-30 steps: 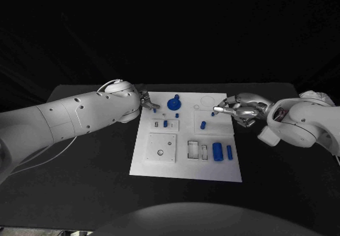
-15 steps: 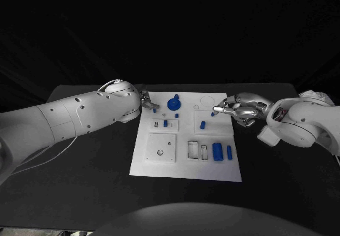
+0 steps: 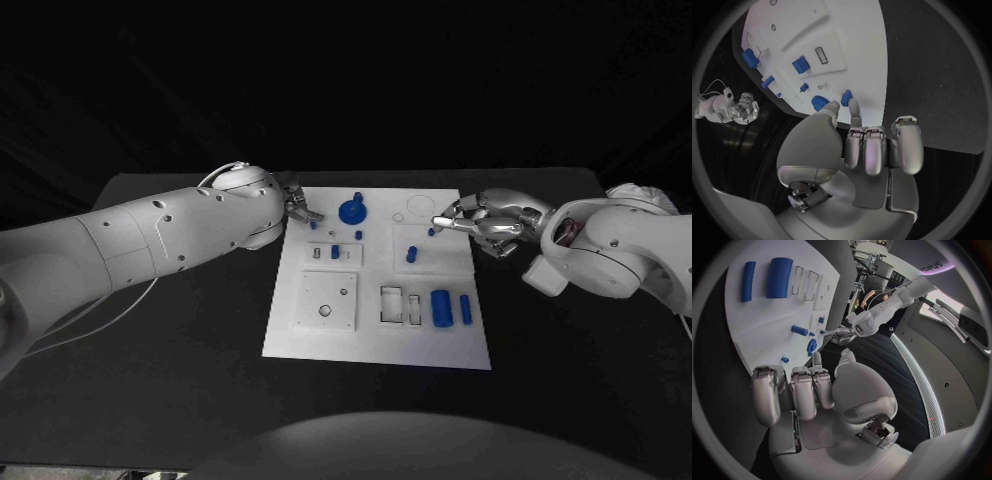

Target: Assemble the parts on the task board

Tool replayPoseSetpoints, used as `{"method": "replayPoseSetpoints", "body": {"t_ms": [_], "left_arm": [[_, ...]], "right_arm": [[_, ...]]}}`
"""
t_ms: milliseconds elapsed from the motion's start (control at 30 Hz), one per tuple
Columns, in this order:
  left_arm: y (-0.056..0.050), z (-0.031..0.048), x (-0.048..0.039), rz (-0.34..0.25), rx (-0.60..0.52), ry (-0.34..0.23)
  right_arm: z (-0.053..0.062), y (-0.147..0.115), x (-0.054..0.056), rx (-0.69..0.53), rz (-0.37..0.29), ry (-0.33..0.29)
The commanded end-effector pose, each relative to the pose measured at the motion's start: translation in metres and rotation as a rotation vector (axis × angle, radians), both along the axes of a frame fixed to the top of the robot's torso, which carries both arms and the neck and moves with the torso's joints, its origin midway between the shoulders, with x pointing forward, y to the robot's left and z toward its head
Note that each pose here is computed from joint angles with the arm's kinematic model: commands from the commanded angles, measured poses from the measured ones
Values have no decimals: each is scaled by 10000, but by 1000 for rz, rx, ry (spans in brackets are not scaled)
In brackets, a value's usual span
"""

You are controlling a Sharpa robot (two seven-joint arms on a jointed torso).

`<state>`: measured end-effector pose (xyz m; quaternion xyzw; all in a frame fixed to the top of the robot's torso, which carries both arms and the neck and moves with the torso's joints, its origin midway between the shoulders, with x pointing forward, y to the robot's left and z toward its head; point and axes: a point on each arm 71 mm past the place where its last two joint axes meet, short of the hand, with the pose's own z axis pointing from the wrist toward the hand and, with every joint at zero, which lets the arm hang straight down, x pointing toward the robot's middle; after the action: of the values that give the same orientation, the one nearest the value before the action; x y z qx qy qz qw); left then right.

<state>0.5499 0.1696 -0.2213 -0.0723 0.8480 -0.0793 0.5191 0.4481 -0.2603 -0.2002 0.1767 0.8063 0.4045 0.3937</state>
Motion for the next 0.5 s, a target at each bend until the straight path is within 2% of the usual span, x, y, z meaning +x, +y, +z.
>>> {"method": "replayPoseSetpoints", "body": {"t_ms": [33, 500], "left_arm": [[-32, -9, -5, -23, -2, 13], [-37, -41, -7, -21, -3, 18]], "right_arm": [[-7, 15, -10, 2, 16, 7], [-9, 13, -8, 0, 15, 10]]}}
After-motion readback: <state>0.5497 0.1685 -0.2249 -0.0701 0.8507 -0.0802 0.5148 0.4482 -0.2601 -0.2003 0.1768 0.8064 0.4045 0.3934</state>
